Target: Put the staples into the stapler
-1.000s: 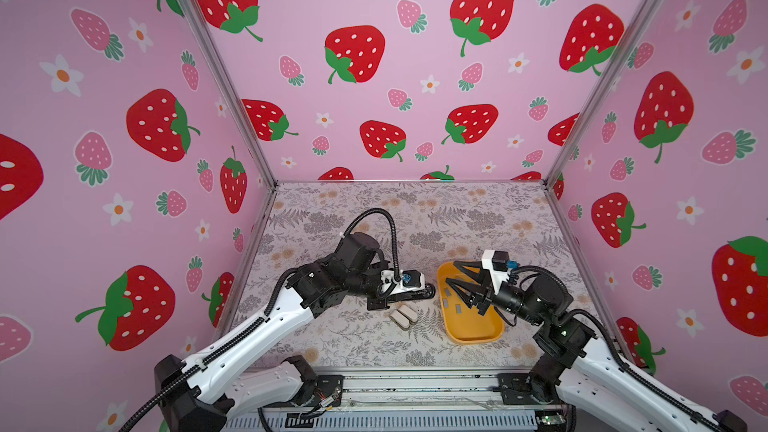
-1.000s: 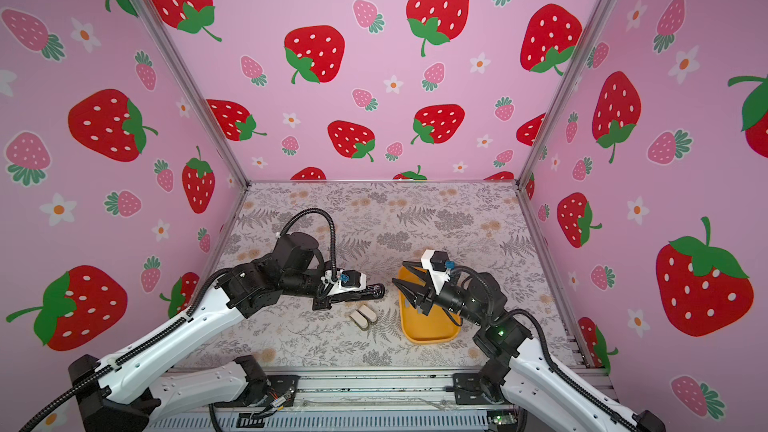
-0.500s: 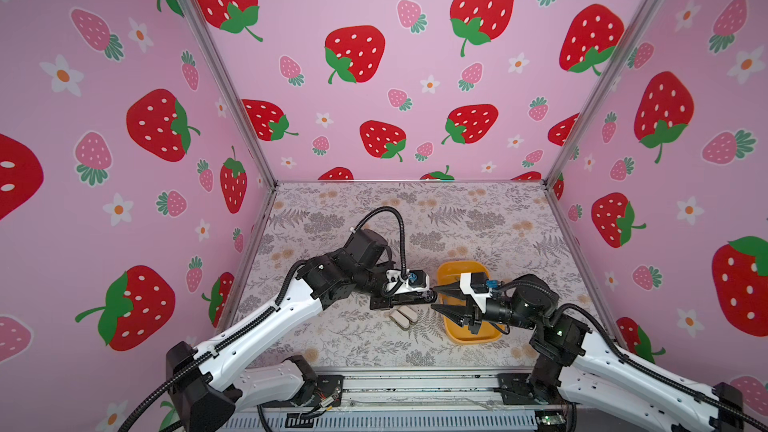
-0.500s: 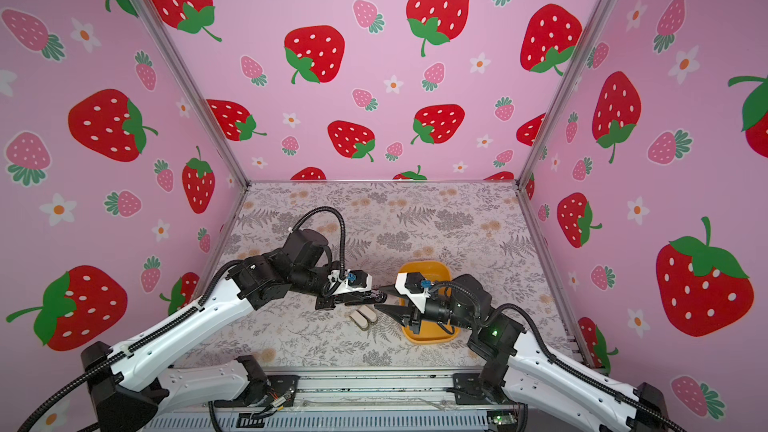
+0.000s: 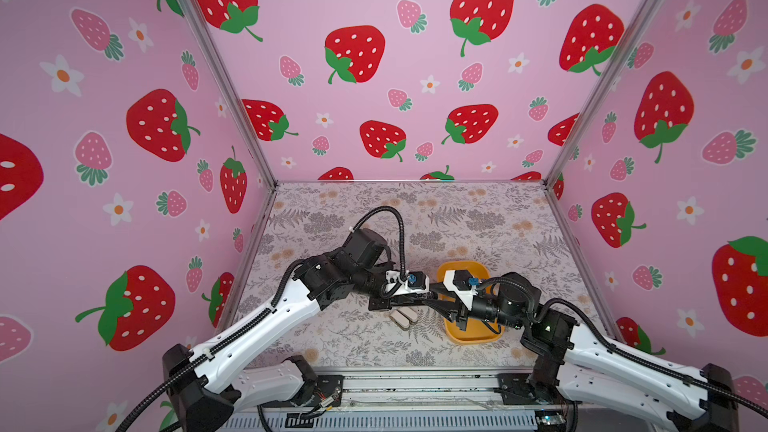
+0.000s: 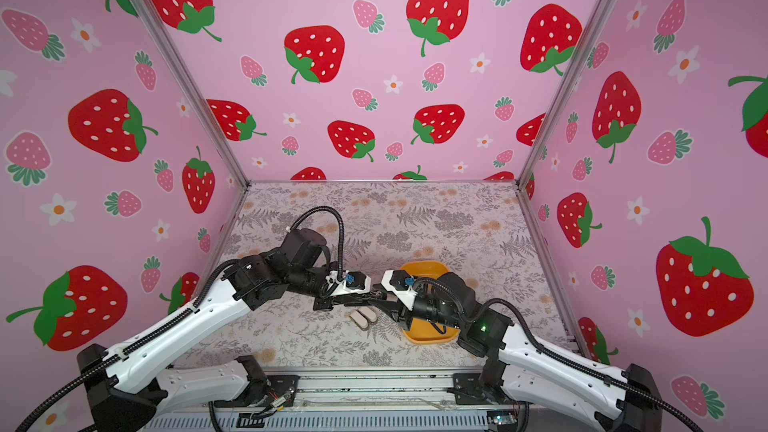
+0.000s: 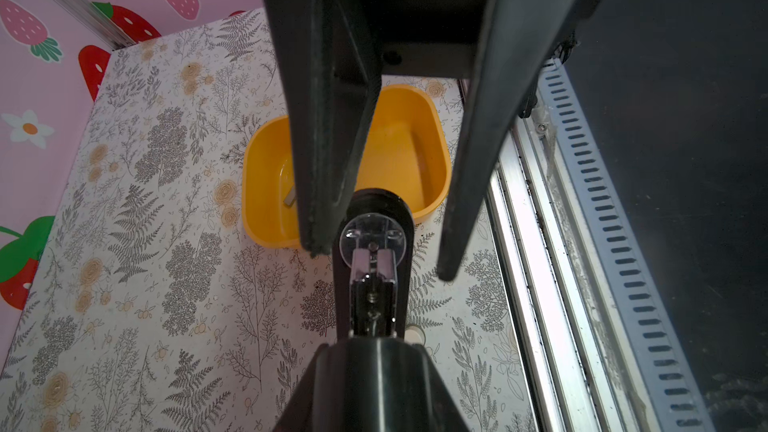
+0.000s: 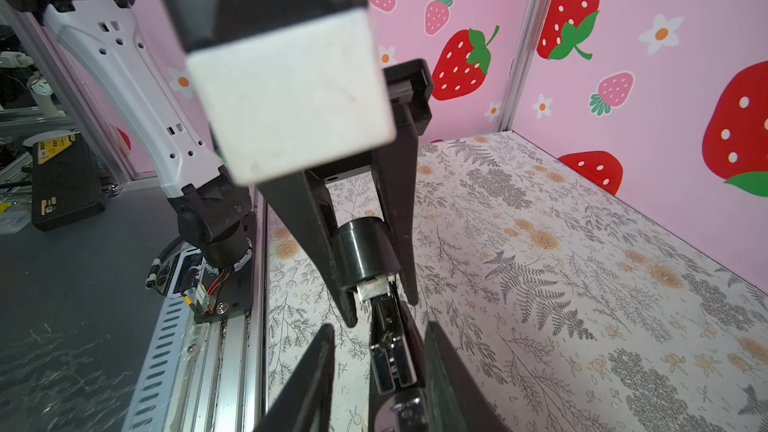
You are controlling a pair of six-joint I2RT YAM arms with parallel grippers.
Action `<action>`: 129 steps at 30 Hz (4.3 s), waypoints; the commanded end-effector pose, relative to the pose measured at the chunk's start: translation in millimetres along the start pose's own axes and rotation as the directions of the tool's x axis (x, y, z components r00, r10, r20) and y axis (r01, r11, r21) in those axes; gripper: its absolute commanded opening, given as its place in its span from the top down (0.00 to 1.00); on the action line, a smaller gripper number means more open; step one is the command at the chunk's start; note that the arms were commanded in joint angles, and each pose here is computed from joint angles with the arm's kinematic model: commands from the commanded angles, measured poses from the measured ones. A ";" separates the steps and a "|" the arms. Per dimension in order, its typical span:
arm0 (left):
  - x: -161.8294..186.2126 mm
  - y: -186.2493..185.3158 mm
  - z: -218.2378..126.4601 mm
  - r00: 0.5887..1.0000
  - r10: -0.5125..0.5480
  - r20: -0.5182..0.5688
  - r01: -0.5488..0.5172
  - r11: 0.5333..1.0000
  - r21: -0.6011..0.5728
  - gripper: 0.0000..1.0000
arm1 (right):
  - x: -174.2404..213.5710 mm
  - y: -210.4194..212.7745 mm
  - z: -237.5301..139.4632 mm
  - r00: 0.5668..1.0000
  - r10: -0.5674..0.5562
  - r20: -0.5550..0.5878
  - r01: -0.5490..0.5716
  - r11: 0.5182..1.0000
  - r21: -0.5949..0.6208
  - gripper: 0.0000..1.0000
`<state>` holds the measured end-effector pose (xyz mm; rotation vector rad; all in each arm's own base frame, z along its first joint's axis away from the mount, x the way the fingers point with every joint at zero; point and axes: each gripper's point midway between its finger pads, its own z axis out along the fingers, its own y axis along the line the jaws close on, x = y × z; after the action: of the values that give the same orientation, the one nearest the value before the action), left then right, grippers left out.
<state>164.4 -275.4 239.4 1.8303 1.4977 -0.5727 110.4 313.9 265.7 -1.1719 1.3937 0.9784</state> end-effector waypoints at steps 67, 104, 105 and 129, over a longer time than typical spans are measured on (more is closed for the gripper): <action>-58.8 30.9 -79.8 0.943 0.164 0.288 -0.118 0.978 -0.172 1.00 | 74.3 -1.3 22.5 0.990 -0.011 -0.140 0.008 1.000 -0.017 0.81; 35.3 166.5 -149.6 0.898 -0.159 0.411 0.421 0.583 -0.694 0.28 | 10.2 -35.0 -20.3 0.991 -0.001 0.131 -0.028 0.975 0.222 0.82; 34.7 166.6 -154.5 0.889 -0.163 0.429 0.441 0.563 -0.700 0.26 | 8.7 -37.1 -19.3 0.991 0.008 0.130 -0.038 0.972 0.232 0.82; 197.3 63.4 -117.1 0.442 -0.563 0.698 0.834 -0.029 -0.551 0.01 | 62.0 -121.7 93.6 0.939 0.326 0.106 -0.321 0.728 0.606 0.82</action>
<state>262.7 -77.8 188.5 0.0699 1.9565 -0.3412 231.3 360.1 160.4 -0.6318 1.8513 0.5773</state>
